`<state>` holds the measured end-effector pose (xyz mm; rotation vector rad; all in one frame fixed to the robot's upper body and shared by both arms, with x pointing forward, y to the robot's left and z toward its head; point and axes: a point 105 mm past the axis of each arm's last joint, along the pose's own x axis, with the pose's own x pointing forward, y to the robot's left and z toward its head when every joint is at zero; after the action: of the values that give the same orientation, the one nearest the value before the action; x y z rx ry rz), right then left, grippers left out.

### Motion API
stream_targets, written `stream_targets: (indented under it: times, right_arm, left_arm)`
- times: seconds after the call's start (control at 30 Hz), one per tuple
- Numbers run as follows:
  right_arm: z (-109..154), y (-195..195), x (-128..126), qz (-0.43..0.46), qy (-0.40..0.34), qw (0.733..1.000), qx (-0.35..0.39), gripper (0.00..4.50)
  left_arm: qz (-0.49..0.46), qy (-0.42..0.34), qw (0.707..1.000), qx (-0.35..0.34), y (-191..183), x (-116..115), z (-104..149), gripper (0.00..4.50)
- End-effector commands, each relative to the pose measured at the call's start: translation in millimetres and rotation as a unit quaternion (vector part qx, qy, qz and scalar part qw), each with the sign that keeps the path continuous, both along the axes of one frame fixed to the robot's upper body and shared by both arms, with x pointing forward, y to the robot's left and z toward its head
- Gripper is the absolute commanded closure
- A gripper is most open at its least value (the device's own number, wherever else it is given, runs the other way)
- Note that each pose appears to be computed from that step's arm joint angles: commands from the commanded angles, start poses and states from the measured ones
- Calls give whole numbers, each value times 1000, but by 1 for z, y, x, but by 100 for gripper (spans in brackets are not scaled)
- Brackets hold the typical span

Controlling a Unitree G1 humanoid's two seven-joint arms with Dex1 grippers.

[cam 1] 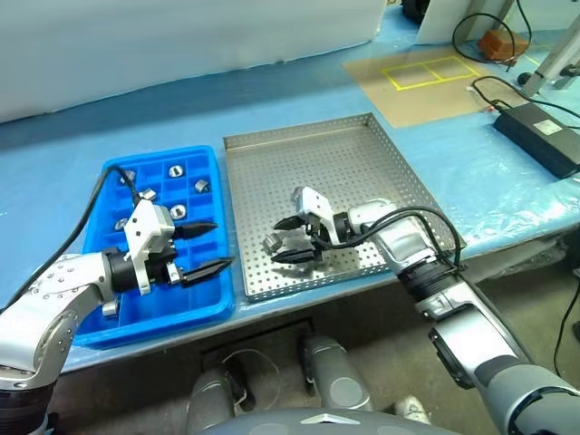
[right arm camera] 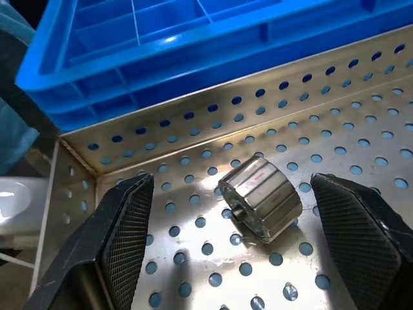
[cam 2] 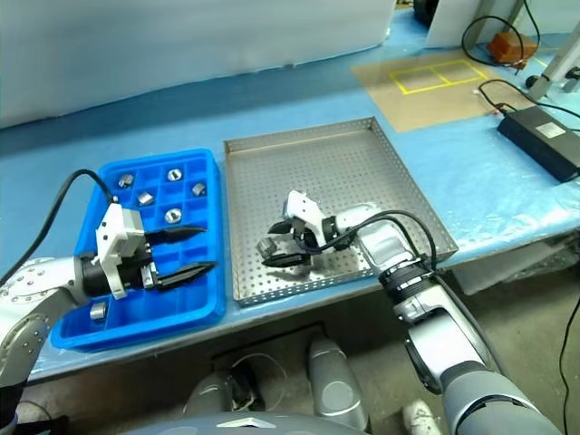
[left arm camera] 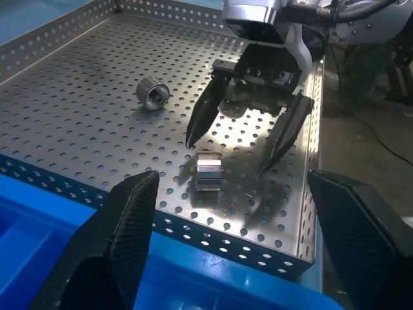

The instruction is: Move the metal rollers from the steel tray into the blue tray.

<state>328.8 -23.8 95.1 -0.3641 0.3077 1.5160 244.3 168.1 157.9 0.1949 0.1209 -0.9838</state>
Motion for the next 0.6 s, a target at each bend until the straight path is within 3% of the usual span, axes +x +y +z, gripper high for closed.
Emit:
stream_targets:
  times: [0.03,0.33,0.53,0.6]
  right_arm:
    - [11,9,5,23,-42,999,7,50]
    - [-7,0,6,23,-42,999,-14,50]
    - [-11,2,7,22,-49,998,-20,250]
    - [-10,2,5,27,-47,998,-17,250]
  left_arm:
    - [0,-31,999,14,4,-5,7,63]
    - [-14,-30,999,33,7,-21,-5,63]
    - [-18,-22,999,39,12,-21,-8,58]
    - [-17,-22,999,37,13,-20,-7,58]
